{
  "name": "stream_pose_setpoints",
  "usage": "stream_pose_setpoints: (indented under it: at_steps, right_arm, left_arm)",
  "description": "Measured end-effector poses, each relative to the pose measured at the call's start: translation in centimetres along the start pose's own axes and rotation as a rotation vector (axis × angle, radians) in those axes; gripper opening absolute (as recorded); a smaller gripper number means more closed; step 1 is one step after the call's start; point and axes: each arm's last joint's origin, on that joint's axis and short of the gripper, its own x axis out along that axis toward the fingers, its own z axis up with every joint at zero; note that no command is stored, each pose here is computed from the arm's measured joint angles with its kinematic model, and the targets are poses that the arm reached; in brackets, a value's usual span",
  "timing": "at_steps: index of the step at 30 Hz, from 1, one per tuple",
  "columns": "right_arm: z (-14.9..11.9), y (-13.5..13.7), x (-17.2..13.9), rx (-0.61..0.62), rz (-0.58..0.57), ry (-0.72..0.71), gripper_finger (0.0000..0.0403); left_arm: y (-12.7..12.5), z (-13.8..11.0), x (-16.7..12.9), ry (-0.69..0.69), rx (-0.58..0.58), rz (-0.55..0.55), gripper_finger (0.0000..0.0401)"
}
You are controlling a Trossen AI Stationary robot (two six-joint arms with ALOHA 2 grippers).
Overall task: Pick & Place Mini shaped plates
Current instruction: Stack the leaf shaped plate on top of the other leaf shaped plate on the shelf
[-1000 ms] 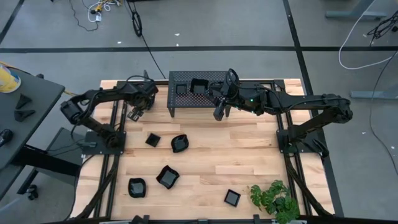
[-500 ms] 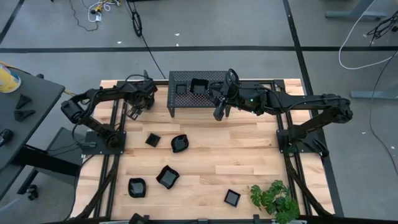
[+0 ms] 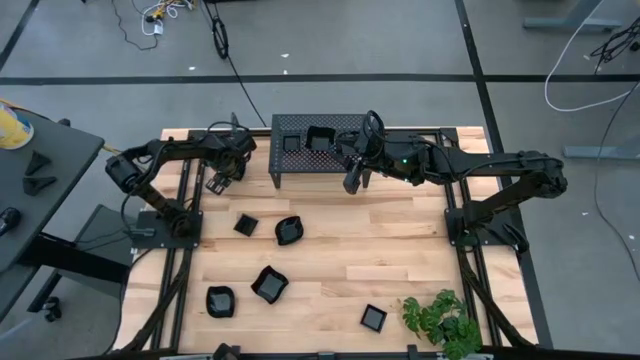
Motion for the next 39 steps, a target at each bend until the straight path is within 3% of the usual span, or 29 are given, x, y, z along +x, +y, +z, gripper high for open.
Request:
stream_pose_setpoints:
  at_steps: [11, 26, 39]
  right_arm:
    - [-0.02, 0.0, 0.0, 0.001, 0.0, 0.002, 0.0194]
    - [-0.02, 0.0, 0.0, -0.001, 0.0, 0.002, 0.0194]
    - [-0.02, 0.0, 0.0, 0.0, 0.0, 0.002, 0.0194]
  left_arm:
    - [-0.03, 0.0, 0.01, -0.007, 0.004, -0.005, 0.019]
    - [-0.09, -0.05, -0.01, 0.009, 0.003, -0.01, 0.0117]
    - [-0.13, -0.37, -0.16, 0.036, 0.018, -0.022, 0.0087]
